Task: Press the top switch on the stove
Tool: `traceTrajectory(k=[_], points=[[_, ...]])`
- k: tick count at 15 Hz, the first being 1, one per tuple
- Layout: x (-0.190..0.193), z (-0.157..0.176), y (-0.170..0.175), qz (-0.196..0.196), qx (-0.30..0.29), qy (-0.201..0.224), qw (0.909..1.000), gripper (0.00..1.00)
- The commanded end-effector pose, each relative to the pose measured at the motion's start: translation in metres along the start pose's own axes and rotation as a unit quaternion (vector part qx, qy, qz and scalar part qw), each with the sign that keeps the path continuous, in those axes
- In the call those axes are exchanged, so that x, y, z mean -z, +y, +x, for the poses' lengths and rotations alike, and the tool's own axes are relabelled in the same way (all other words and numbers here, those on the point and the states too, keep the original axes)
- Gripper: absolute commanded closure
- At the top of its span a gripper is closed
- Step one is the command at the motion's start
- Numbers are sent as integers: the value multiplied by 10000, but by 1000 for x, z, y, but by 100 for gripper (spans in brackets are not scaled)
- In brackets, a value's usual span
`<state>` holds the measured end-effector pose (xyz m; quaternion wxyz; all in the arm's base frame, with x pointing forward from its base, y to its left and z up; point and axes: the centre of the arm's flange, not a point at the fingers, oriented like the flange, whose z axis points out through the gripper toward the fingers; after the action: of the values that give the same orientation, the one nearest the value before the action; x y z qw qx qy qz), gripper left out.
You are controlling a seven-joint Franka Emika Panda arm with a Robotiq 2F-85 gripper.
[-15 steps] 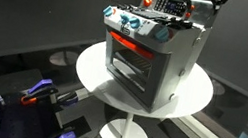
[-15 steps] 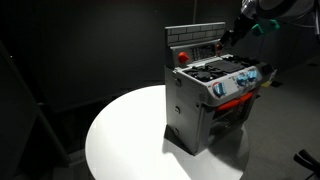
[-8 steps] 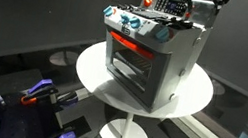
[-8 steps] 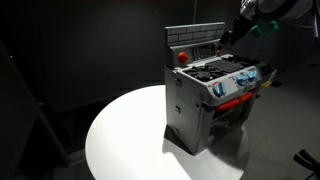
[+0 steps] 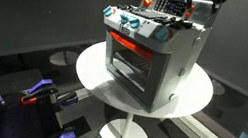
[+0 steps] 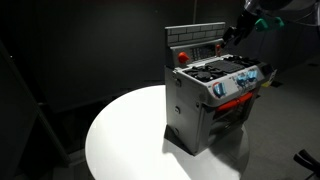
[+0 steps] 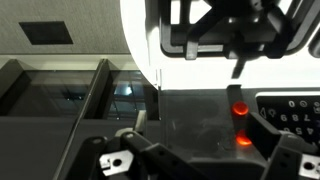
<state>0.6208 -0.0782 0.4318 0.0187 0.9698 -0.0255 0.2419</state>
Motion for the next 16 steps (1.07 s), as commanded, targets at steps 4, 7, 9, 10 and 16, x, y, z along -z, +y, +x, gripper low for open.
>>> traceTrajectory(k=[4, 7, 9, 10, 16], points=[[41, -12, 21, 335, -530, -840, 9945, 0], [57, -23, 30, 425, -634, -1219, 9896, 0], [68, -32, 33, 483, -656, -1533, 9848, 0], [73, -37, 34, 499, -668, -1663, 9825, 0], [105, -63, 28, 562, -608, -2046, 9753, 0]])
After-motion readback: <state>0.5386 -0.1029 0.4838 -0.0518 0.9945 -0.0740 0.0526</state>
